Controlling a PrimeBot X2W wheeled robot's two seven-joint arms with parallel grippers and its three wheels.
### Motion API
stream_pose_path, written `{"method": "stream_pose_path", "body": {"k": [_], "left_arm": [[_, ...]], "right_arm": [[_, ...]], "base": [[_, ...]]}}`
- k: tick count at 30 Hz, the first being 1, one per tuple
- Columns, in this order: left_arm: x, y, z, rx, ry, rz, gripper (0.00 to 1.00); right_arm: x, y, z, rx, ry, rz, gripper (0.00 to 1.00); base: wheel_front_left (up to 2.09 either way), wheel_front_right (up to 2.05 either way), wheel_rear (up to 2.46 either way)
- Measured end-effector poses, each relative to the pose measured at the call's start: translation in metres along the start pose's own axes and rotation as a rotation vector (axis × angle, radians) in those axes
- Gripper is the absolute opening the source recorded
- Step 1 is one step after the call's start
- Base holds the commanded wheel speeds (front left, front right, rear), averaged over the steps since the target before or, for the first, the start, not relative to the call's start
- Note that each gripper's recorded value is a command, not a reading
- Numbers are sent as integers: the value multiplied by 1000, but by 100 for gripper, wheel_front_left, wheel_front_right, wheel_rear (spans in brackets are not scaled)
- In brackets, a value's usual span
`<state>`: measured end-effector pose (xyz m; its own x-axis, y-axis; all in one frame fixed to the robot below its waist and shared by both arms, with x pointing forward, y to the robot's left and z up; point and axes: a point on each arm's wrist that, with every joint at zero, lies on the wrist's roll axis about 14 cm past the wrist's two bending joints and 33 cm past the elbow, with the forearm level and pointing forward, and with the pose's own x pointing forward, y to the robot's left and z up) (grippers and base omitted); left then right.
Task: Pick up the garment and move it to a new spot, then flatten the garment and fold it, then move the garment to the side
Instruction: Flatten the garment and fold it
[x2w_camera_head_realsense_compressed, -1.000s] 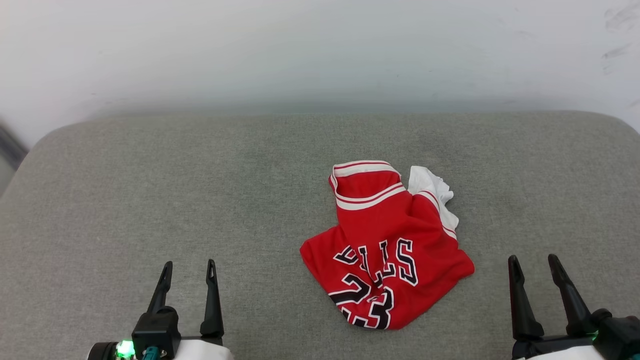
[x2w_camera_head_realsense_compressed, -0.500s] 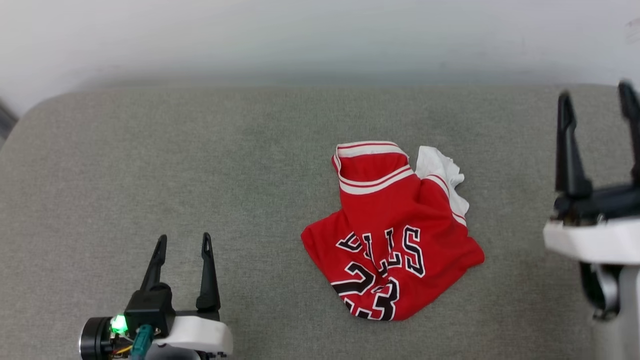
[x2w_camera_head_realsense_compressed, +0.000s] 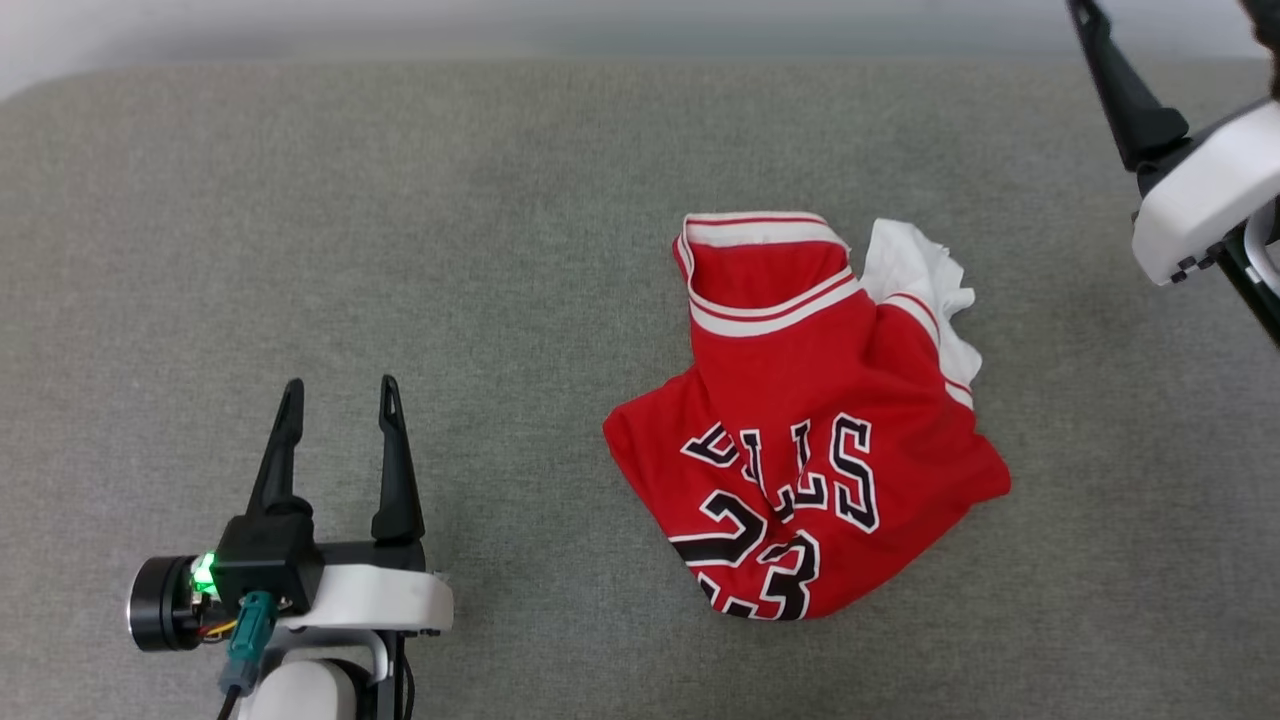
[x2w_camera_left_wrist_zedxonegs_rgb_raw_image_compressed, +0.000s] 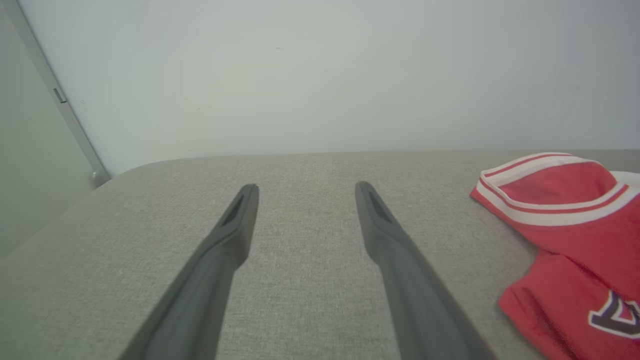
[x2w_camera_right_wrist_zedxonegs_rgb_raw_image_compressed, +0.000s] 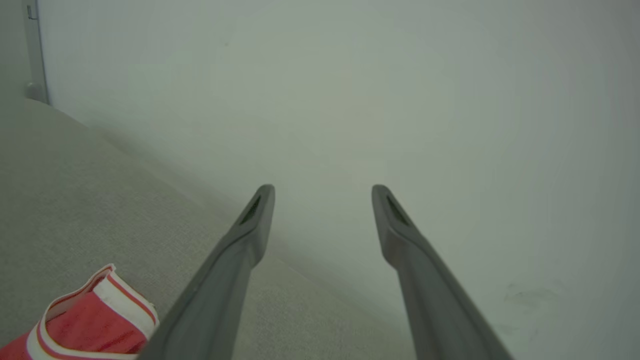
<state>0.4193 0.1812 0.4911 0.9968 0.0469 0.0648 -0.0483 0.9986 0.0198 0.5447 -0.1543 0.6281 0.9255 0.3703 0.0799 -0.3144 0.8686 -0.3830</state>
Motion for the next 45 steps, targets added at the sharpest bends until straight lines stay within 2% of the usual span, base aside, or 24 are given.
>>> {"method": "stream_pose_path", "body": {"k": [4, 9, 13, 22, 26, 27, 28, 29, 36, 41, 45], "left_arm": [[10, -2, -5, -2, 4, -5, 100], [23, -4, -13, -2, 10, -10, 100], [32, -3, -20, -1, 15, -7, 100], [42, 1, -41, -5, 58, 14, 100], [41, 6, -48, -4, 79, 30, 100], [40, 7, -50, -6, 83, 35, 100], [40, 7, -49, -5, 83, 36, 100], [41, 7, -49, -7, 81, 36, 100], [34, 9, -34, -9, 57, 48, 100], [20, 7, -20, -13, 37, 45, 100], [9, 5, -10, -15, 21, 36, 100]], "right_arm": [[10, 13, -49, -40, 298, 135, 100], [-12, 40, -120, -21, 733, 319, 100], [-22, 54, -153, 11, 946, 408, 100], [-32, 116, -224, 67, 1154, 570, 100], [-35, 129, -240, 56, 1177, 611, 100], [-35, 130, -241, 56, 1173, 614, 77], [-34, 130, -241, 54, 1160, 614, 9], [-34, 129, -240, 58, 1148, 610, 0], [-22, 113, -210, 89, 978, 546, 0], [-21, 71, -162, 63, 804, 456, 0], [-45, 37, -131, 46, 724, 395, 0]], "base": [[0, 0, 0], [0, 0, 0], [0, 0, 0], [0, 0, 0], [0, 0, 0], [0, 0, 0], [0, 0, 0], [0, 0, 0], [0, 0, 0], [0, 0, 0], [0, 0, 0]]}}
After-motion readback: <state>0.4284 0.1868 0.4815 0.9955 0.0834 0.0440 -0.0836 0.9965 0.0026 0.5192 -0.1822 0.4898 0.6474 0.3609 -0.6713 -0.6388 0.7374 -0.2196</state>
